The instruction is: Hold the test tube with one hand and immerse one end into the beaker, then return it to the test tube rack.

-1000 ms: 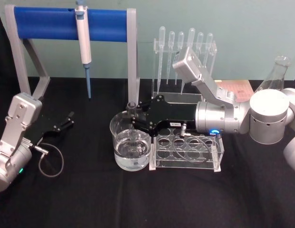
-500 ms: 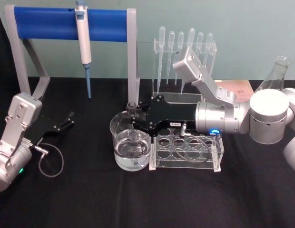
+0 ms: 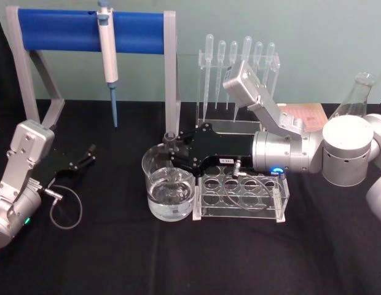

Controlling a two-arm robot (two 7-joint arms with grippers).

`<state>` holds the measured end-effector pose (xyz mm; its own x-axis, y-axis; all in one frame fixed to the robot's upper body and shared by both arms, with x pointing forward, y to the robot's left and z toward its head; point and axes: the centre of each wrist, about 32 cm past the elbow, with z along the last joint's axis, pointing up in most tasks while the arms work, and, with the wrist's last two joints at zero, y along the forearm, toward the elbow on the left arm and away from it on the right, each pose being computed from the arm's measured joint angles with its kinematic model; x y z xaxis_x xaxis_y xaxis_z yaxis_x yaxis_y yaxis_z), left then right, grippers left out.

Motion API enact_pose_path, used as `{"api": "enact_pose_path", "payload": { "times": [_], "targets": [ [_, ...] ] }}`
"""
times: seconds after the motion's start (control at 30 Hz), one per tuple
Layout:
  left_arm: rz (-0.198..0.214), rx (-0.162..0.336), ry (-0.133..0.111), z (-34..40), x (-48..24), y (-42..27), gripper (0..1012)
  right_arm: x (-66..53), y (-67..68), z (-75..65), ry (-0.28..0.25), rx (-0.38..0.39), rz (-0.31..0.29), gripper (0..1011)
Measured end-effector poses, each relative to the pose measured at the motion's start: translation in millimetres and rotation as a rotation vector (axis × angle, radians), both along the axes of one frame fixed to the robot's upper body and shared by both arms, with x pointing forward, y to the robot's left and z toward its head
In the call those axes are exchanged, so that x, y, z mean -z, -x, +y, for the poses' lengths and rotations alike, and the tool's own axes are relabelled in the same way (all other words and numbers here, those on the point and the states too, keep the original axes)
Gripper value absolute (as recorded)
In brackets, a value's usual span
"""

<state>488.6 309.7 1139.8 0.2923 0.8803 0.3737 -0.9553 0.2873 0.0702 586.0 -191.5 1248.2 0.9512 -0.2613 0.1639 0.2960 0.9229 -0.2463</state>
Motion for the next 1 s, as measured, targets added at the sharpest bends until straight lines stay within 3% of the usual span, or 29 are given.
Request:
{"api": "enact_pose_path", "payload": {
  "times": [1.0],
  "targets": [
    [0.000, 0.000, 0.000, 0.0, 0.0, 0.0, 1000, 0.0, 0.0, 0.0, 0.000, 0.000, 0.000, 238]
  ]
}}
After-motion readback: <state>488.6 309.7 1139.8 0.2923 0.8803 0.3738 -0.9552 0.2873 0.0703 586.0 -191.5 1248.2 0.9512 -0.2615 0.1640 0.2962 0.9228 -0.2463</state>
